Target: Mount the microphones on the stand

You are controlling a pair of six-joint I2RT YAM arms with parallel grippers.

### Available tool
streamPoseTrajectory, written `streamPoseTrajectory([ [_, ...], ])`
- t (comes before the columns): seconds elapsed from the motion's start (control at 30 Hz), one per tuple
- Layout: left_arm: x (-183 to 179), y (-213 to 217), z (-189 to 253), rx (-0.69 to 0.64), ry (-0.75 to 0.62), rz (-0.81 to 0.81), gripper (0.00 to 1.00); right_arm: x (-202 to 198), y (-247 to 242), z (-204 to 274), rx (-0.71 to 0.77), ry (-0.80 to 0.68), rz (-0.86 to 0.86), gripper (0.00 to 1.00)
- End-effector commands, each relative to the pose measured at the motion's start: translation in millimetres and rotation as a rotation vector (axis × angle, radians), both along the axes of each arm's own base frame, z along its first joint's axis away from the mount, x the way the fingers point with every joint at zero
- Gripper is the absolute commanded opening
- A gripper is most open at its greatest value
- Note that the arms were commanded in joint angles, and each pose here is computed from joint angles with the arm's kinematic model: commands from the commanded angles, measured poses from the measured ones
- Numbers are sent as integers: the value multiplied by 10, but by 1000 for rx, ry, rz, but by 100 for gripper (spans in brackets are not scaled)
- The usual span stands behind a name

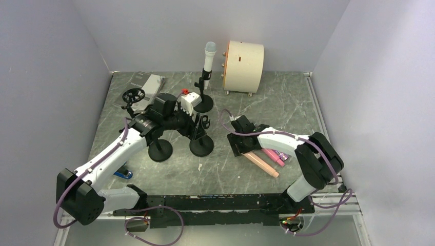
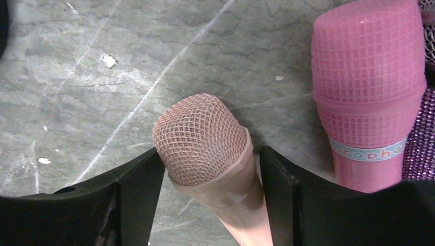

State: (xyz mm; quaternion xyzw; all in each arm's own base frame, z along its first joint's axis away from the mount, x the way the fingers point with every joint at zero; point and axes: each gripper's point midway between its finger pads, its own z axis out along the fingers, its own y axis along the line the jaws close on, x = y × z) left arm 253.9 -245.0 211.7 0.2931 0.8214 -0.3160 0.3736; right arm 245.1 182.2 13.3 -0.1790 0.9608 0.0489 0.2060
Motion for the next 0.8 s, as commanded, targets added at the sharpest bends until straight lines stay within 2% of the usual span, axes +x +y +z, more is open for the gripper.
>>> streamPoseTrajectory([
  [0.0,63,-19,21,34,-31,-1,76,120,60,56,3,-41,-7,65],
  [0.13,98,-24,-30,69,-41,6,75,187,58,135,8,-85,-11,47],
  [0.23,144,-32,-41,86,-58,15,74,262,60,217,11,-128,-26,39],
  [0.4,228,-24,-41,128,-109,23,73,394,81,410,55,-220,-73,32],
  [0.63,268,27,-43,191,-134,7,76,471,204,765,227,-339,-139,27],
  [0.77,280,-2,-81,188,-126,1,70,513,262,1021,349,-422,-184,23],
])
